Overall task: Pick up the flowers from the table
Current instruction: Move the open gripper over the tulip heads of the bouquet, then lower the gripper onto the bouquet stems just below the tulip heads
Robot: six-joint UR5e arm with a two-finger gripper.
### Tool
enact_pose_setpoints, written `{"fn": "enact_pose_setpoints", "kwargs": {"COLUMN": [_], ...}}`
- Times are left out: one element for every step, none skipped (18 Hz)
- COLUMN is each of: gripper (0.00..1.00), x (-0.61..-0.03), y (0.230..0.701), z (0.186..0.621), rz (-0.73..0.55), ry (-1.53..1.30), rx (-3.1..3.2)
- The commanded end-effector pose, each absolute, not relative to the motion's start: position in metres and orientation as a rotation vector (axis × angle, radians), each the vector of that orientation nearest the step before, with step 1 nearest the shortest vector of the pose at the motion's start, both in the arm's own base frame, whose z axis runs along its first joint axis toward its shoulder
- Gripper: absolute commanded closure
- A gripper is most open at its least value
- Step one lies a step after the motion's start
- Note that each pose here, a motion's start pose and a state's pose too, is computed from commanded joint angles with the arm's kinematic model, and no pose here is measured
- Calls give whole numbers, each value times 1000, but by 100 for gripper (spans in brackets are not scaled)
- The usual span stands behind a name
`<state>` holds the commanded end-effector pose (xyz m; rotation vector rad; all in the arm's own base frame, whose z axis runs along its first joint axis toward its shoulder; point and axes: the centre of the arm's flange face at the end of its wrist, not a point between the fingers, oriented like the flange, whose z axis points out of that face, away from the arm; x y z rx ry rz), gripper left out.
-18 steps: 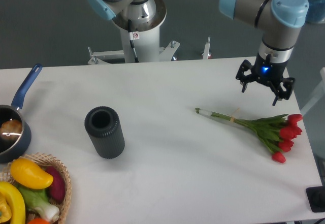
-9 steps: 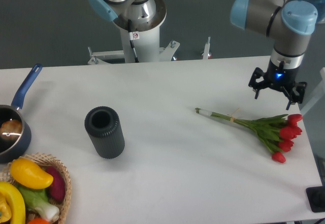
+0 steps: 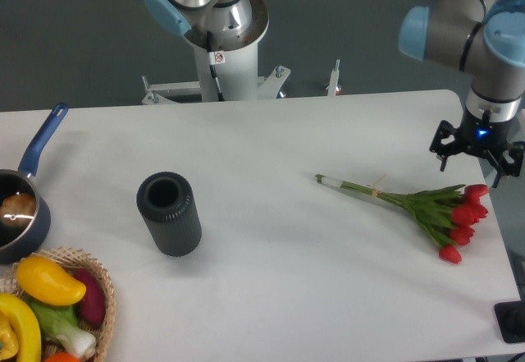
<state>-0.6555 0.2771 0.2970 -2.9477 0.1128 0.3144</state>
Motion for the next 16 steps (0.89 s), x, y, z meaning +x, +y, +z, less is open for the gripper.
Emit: {"fn": "enact_pose_setpoints", "kwargs": {"gripper": [0,0,0,0,0,0,0,0,0,0,0,0,0,0,0,0], "x": [-658,-660,-659,-659,-659,-661,-661,-661,-660,-658,-658,-657,-657,-657,-657,-656], "y": [281,283,287,293,300,305,313,317,322,326,327,327,328,328,329,330], "z": [295,292,289,289,289,289,287,284,280,278,276,275,272,270,267,265], "rz": [333,346,347,351,353,355,354,348,340,332,327,325,318,314,307,304], "ry": [119,122,124,127,134,127,130,129,133,137,139,139,141,141,143,147], "rx": [-2943,-2939,-2936,-2933,-2930,-2928,-2925,-2925,-2925,-2926,-2927,-2927,-2929,-2930,-2931,-2934]}}
